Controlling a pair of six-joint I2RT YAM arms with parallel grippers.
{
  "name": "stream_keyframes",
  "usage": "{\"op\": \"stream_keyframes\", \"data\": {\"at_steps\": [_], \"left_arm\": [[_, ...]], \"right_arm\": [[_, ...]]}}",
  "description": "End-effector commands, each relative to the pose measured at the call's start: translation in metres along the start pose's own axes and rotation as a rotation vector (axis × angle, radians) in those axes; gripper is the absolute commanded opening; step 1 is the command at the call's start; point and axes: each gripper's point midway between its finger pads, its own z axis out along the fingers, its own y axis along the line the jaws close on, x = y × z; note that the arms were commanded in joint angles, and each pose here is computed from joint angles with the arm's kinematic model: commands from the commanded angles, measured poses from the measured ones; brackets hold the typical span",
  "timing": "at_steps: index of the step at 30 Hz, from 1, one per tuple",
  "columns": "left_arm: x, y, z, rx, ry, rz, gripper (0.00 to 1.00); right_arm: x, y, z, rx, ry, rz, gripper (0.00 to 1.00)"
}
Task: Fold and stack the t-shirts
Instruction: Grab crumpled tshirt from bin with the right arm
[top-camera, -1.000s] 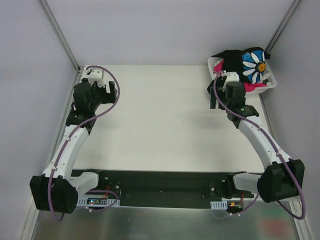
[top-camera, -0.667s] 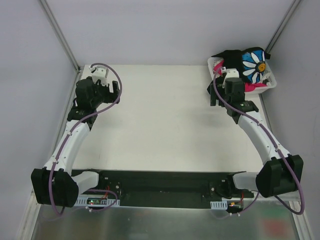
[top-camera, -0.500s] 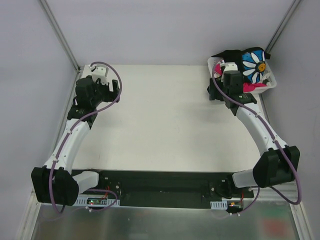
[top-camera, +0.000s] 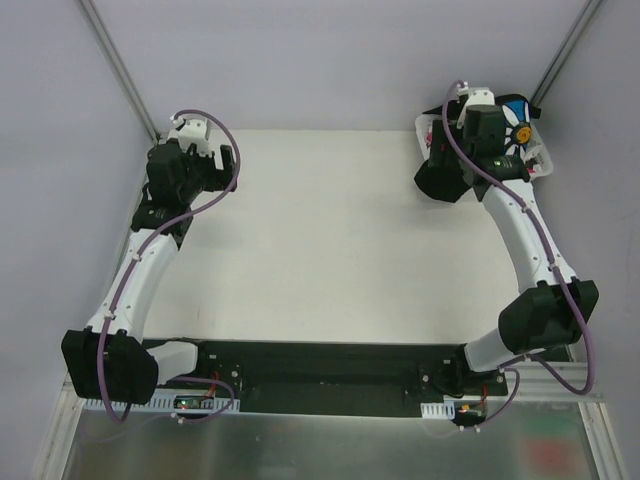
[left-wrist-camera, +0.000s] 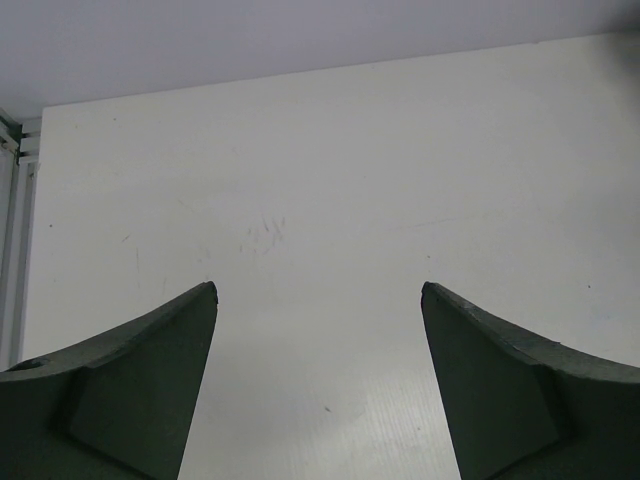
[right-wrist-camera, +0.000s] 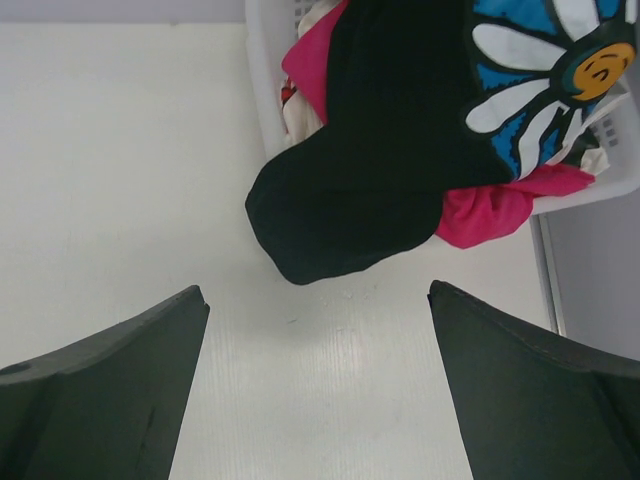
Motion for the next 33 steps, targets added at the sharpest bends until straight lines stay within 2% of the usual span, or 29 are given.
{"op": "stream_keyframes", "data": {"at_steps": [1, 5, 8, 11, 13, 23, 27, 30, 33], "left_arm": [[-0.034, -0.003, 0.001, 0.006, -0.068, -0.013, 0.82], [-0.055, -0.009, 0.007, 0.039, -0.098, -0.029, 0.82], [-0.064, -0.019, 0.012, 0.095, -0.103, -0.057, 0.83], [-0.059, -0.025, 0.021, 0.128, -0.054, -0.097, 0.83], [-0.05, -0.03, 0.028, 0.16, 0.0, -0.11, 0.83], [-0.036, -0.026, 0.037, 0.142, 0.055, -0.11, 0.82], [-0.034, -0.029, 0.034, 0.159, 0.057, -0.117, 0.82], [-0.034, -0.029, 0.034, 0.161, 0.058, -0.111, 0.82], [-0.033, -0.031, 0.032, 0.173, 0.058, -0.11, 0.82]], "right_arm": [[-0.034, -0.021, -0.008, 0.012, -0.059, 0.054, 0.96], [-0.039, -0.061, -0.011, 0.083, -0.054, 0.151, 0.96], [-0.032, -0.069, -0.009, 0.075, -0.034, 0.19, 0.96], [-0.025, -0.078, -0.003, 0.084, -0.006, 0.229, 0.96], [-0.009, -0.075, 0.011, 0.06, 0.062, 0.259, 0.96], [0.038, -0.078, 0.068, 0.026, 0.297, 0.374, 0.97], [0.048, -0.065, 0.085, -0.056, 0.39, 0.422, 0.99], [0.044, -0.059, 0.086, -0.082, 0.371, 0.41, 0.96], [0.033, -0.062, 0.081, -0.05, 0.28, 0.336, 0.97]]}}
